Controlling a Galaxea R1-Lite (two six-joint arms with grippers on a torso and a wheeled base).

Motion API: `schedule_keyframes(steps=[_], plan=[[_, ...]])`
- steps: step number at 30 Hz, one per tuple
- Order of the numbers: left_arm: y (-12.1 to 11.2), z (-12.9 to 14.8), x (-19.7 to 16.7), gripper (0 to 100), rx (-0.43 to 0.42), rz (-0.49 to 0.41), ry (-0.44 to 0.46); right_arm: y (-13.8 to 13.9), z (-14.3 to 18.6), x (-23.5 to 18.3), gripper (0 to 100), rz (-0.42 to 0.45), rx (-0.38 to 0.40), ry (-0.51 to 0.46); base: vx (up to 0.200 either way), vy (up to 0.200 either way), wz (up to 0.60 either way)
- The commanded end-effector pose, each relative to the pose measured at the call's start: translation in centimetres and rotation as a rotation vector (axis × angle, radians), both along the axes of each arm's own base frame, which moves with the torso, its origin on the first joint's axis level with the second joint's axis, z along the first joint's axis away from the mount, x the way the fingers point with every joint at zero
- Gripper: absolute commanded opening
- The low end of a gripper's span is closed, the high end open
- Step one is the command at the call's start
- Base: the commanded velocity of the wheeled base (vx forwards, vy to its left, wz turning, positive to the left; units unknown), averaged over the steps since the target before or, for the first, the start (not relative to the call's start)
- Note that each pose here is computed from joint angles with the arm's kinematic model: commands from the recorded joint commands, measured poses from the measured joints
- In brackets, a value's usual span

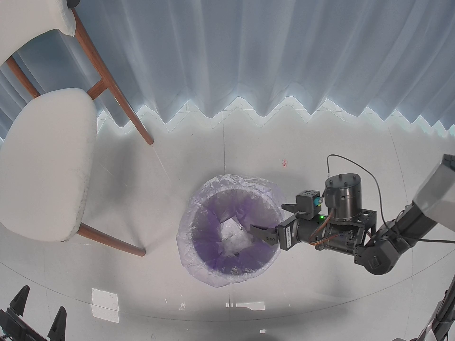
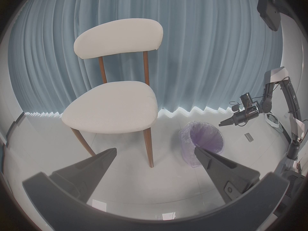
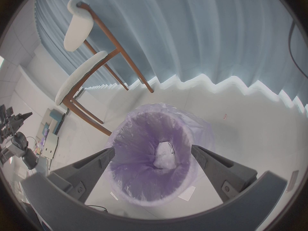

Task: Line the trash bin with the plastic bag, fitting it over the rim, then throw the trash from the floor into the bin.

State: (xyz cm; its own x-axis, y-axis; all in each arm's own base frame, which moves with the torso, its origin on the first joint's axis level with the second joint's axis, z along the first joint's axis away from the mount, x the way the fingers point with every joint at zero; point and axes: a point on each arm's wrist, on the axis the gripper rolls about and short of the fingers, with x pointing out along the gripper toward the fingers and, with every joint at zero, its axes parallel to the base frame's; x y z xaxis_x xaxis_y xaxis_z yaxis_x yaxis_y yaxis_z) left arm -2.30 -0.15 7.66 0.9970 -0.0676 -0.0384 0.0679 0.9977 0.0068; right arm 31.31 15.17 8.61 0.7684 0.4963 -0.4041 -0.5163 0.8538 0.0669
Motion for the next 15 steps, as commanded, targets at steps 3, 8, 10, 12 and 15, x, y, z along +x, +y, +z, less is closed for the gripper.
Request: schedule_keyframes(steps=[3,8,10,12,15], plan=[[0.0,-0.5,0.0,100,0.0,0.0,0.001,-2.8,3.4,-3.8,100,-0.073,0.034,-0.047,0.0,0.0,0.0],[0.0,-0.5,0.0,100,0.0,0.002,0.001,-5.4,3.6,-7.5,100,-0.134,0.024,-0.017,0.0,0.0,0.0],[0.0,-0.5,0.0,100,0.0,0.002,0.001,-6.7,3.8,-8.6,100,-0.167,0.021,-0.016,0.0,0.0,0.0],[0.0,-0.5,0.0,100,0.0,0.0,0.001,-8.1,4.2,-9.7,100,-0.209,0.019,-0.019,0.0,0.0,0.0],[0.0,-0.5,0.0,100,0.0,0.0,0.001,-10.3,4.1,-11.5,100,-0.283,0.008,-0.001,0.0,0.0,0.0]])
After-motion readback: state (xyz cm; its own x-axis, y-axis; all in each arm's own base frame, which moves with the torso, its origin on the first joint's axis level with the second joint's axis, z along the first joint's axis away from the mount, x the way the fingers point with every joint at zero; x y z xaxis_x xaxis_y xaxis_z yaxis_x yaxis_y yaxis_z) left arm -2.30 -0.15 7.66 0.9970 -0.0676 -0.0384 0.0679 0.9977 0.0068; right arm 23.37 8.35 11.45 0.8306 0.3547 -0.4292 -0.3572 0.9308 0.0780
